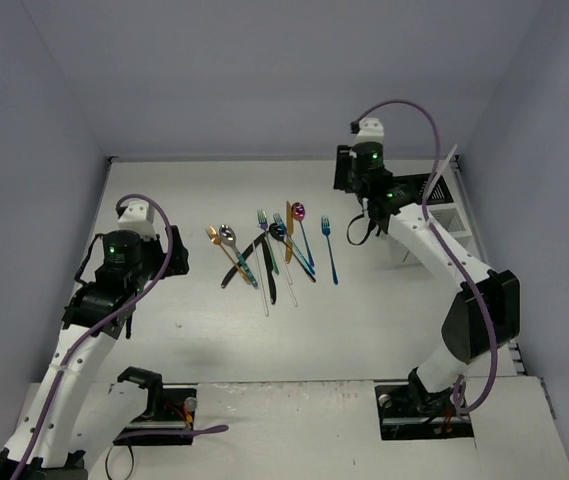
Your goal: Sort the eating utensils into containers
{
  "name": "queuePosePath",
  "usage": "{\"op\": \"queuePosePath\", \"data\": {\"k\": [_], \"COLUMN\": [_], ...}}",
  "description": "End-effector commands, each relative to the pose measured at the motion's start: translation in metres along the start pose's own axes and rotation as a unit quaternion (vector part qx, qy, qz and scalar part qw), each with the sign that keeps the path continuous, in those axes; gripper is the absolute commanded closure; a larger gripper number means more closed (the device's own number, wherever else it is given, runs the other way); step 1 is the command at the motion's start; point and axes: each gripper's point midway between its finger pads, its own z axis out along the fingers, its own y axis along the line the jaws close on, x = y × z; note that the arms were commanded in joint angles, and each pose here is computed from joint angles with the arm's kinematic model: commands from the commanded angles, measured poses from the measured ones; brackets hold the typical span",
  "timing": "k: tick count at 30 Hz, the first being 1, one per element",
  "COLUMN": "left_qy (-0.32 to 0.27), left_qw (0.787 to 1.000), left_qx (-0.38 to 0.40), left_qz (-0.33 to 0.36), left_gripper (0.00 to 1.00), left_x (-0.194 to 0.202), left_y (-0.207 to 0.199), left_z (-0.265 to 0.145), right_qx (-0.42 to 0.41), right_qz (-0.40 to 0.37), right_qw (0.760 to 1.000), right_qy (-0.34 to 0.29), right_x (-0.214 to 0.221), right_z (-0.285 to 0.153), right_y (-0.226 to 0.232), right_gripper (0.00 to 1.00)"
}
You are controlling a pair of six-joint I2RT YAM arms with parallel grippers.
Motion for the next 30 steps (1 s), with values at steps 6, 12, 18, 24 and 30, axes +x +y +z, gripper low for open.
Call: {"op": "queuePosePath", "data": {"k": [6, 12, 18, 24, 30], "left_qy": [-0.021, -0.012, -0.012, -0.010, -0.010], "left_qw": [1.000, 1.000, 1.000, 1.000, 1.000], "left_qx": [-0.002, -0.003, -0.005, -0.001, 0.001], "left_qz": [-0.011, -0.009, -0.009, -0.009, -0.009], "left_gripper": [0.17, 0.17, 0.17, 0.17, 0.17], "left_x": [-0.013, -0.010, -0.010, -0.009, -0.009], "left_y": [-0.001, 0.000, 0.000, -0.001, -0.002], "left_z": [0.002, 0.005, 0.005, 0.006, 0.006], "right_qx": [-0.147, -0.179, -0.170, -0.158, -0.134], "right_qz": [-0.090, -0.110, -0.116, -0.125, -0.131], "right_qw": [0.964, 0.947, 0.941, 0.940, 0.943], "right_qy": [0.202, 0.243, 0.269, 0.274, 0.275], "right_x": [0.135, 0.175, 0.203, 0.215, 0.224], "right_z": [-0.032, -0.025, -0.007, 0.008, 0.021], "right_y": [0.119, 0.161, 0.170, 0.172, 0.167], "right_gripper": [0.69, 0.69, 0.72, 0.77, 0.81]}}
